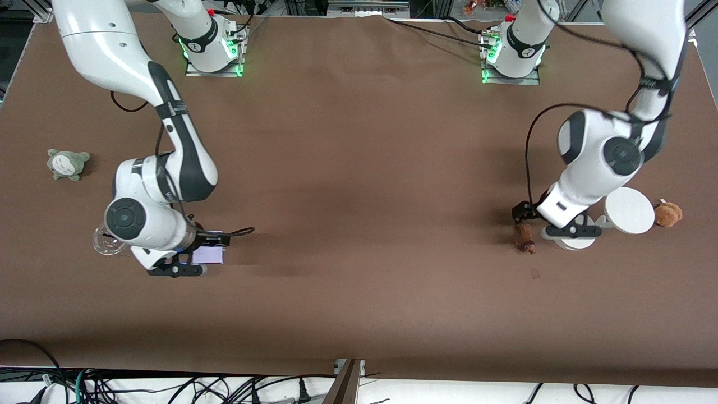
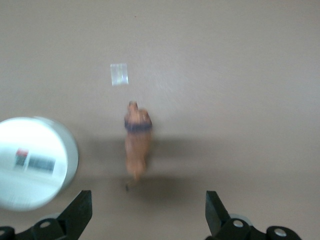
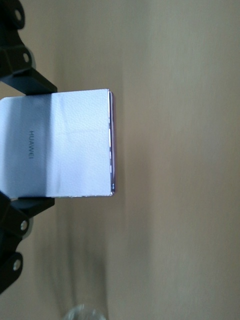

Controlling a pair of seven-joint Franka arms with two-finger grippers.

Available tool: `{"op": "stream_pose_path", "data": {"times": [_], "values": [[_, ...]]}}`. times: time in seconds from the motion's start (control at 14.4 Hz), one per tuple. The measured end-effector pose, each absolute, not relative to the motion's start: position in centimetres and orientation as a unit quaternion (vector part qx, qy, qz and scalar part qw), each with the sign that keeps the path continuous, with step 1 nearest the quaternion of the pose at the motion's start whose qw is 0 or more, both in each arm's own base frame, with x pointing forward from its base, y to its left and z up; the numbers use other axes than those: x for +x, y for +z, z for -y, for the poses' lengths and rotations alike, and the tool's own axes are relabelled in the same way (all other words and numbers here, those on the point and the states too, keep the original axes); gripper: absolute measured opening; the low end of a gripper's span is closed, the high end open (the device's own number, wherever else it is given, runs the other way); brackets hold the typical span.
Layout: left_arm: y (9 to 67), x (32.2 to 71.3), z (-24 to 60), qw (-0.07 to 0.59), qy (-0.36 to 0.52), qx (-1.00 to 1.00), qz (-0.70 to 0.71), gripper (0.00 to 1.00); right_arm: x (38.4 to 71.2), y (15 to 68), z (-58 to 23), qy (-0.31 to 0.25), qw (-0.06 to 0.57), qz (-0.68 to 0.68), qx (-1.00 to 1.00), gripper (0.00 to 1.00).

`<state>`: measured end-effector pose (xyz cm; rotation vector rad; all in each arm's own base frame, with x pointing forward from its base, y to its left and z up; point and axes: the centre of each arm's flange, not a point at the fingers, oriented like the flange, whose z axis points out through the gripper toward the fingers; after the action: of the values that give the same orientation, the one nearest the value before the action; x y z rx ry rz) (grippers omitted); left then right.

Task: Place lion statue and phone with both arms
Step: 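Release the lion with the left gripper while the right gripper lifts the phone, then place the phone with the right gripper while the left gripper retracts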

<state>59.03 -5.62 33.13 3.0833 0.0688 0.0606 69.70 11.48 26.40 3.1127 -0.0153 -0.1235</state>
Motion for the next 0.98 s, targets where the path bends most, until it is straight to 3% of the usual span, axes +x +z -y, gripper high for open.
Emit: {"op": "stream_pose_path", "data": {"times": [0.49, 0.98], "values": [[52.7, 50.5, 3.4, 0.037, -0.009, 0.998, -0.043, 1.0, 69.0, 23.6, -7.1, -0.063, 0.018, 0.015, 0.998, 0.85], [64.4, 49.2, 1.2, 0.011, -0.002, 0.999, -0.05, 1.0, 69.4, 21.1, -3.2, -0.055, 0.015, 0.006, 0.998, 0.85]]}}
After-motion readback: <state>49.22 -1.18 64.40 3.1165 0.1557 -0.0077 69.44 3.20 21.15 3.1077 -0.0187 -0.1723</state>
